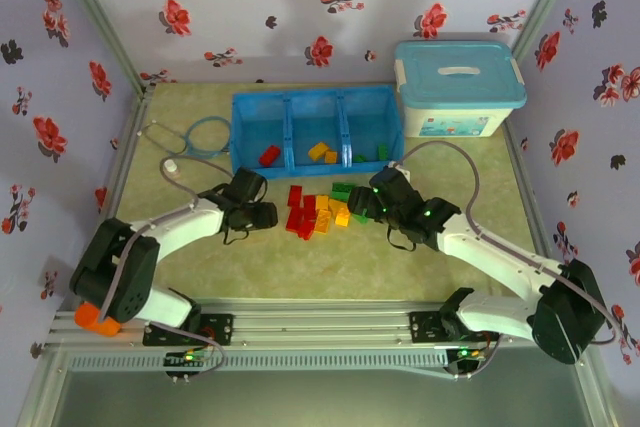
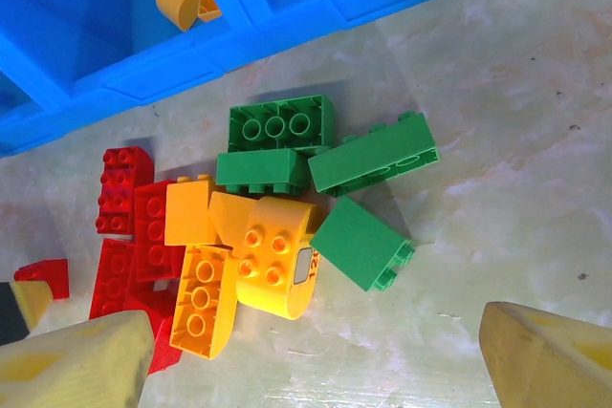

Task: Sort the legos into containers by color
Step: Pick up the lego from the center of the table.

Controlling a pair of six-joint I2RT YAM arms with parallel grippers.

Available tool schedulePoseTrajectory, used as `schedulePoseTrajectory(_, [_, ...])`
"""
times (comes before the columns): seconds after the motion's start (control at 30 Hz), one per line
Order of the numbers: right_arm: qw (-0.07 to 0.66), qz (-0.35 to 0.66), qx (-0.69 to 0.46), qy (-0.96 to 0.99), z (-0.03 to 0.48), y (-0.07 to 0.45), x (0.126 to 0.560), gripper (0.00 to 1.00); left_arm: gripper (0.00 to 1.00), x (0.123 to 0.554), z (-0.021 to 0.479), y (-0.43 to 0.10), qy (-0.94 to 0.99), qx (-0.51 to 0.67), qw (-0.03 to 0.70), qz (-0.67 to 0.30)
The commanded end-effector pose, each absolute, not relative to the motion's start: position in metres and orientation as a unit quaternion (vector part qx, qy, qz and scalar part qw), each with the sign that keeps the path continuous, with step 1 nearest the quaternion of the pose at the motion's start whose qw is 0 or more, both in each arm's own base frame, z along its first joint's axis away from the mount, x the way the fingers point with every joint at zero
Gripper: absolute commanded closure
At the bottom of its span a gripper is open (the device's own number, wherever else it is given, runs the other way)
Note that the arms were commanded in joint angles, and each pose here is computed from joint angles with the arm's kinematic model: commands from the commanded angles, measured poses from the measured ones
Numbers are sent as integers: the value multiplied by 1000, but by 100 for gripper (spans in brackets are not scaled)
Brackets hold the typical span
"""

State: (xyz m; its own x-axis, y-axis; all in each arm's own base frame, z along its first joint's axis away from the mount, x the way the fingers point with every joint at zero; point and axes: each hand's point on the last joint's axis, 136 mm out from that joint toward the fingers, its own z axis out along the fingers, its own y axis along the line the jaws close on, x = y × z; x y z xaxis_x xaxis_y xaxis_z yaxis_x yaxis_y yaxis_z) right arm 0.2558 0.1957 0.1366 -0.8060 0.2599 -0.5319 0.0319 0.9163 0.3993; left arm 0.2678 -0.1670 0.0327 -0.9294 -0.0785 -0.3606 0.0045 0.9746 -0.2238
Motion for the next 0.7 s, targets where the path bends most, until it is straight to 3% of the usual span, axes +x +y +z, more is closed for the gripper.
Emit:
schedulePoseTrajectory(0.0, [315,197,73,926,145,202,262,11,47,271,29,-166,978,-27,185,-89])
schedulePoseTrajectory(0.3, [310,205,74,925,139,205,260,11,69,282,43,-148,976,-25,217,-24])
schedulePoseTrajectory(0.67, [308,205,66,927,138,211,265,11,72,332,111,-163,961,-8,276,-31])
